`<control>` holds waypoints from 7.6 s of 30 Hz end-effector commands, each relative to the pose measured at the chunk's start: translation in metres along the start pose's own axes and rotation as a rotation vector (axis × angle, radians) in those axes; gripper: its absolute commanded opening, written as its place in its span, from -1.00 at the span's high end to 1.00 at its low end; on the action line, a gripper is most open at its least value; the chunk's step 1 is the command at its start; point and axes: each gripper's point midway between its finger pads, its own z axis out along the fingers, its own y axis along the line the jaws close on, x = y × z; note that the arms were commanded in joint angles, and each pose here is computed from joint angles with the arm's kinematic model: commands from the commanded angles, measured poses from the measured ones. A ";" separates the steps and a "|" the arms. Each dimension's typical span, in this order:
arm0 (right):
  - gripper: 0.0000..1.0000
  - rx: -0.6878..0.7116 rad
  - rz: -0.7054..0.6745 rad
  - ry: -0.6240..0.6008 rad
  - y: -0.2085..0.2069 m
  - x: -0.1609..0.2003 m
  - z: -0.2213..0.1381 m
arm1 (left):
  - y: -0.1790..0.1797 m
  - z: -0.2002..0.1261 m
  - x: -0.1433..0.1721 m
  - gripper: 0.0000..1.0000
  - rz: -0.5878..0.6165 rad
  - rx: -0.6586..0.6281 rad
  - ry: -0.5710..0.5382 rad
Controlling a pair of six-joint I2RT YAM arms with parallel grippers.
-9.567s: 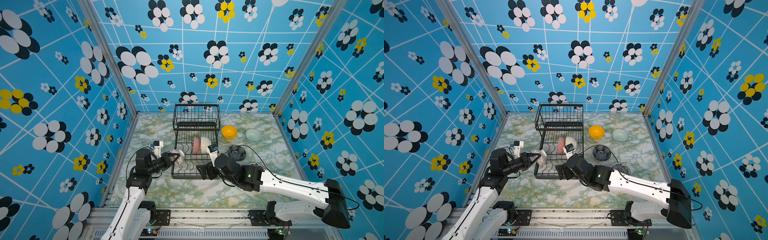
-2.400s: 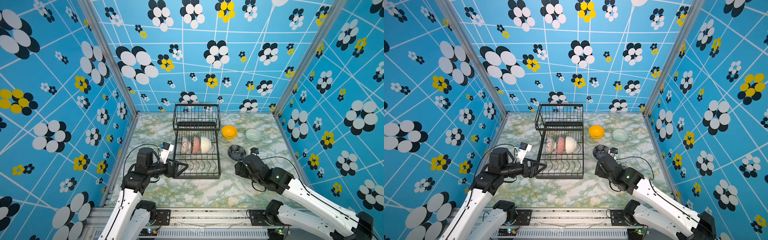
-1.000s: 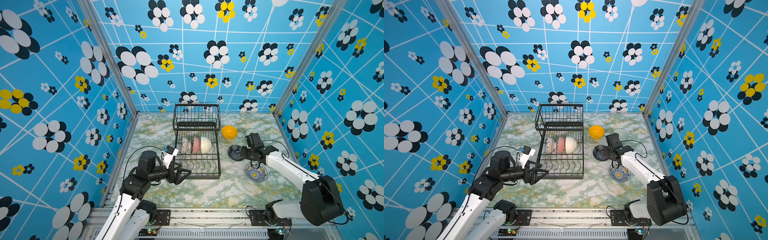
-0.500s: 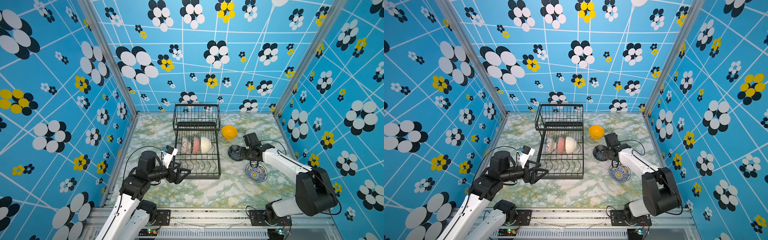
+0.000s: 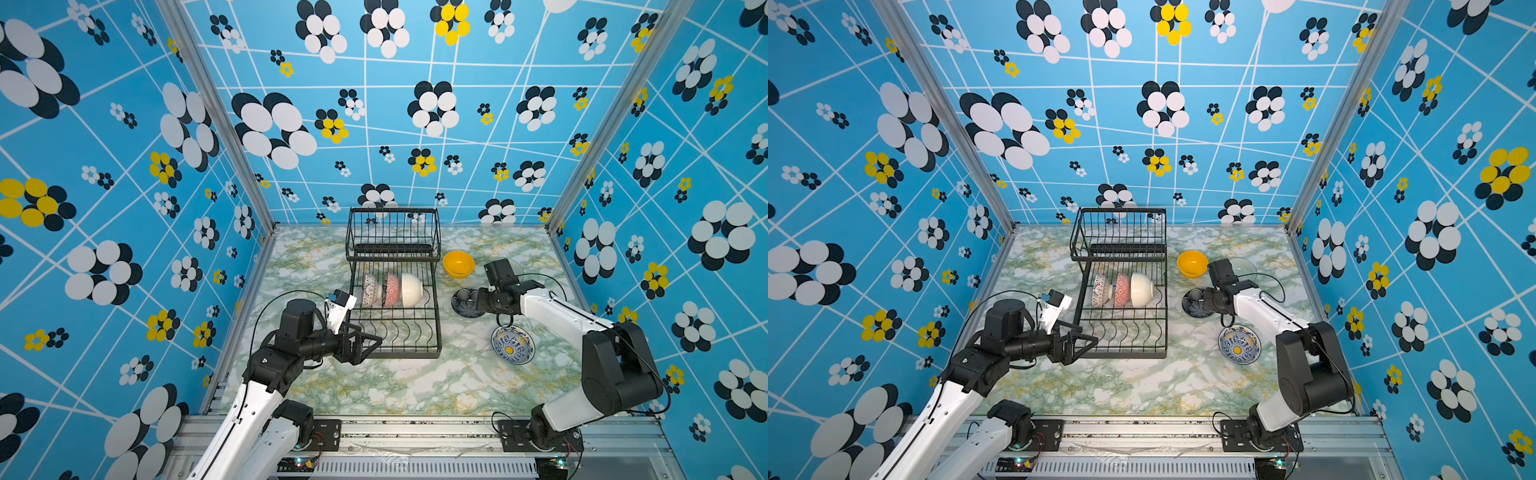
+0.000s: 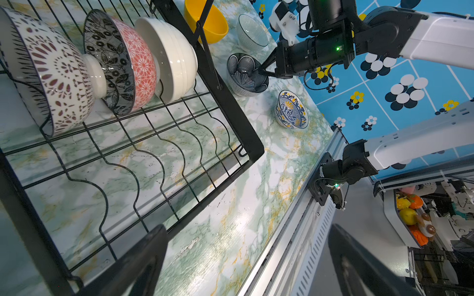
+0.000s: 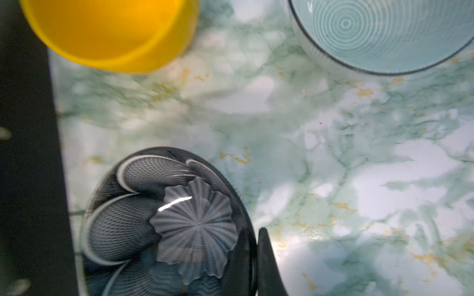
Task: Load bowls into a dish rack
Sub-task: Pick up the bowl from the center of the table, then place the bowl in the dish rack.
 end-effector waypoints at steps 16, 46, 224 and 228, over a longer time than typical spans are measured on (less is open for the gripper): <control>1.00 0.012 0.050 -0.086 -0.017 -0.006 -0.067 | 0.041 -0.010 -0.004 -0.98 -0.060 -0.225 -0.004; 1.00 0.305 -0.165 -0.298 0.067 -0.003 -0.173 | 0.017 -0.021 -0.019 -0.98 -0.014 -0.096 -0.098; -1.00 -0.519 -0.257 -0.325 0.166 0.063 -0.182 | -0.048 0.069 -0.033 1.00 0.153 0.134 -0.322; -1.00 -0.575 -0.266 -0.346 0.169 0.076 -0.181 | -0.038 0.058 -0.042 1.00 -0.002 0.192 -0.385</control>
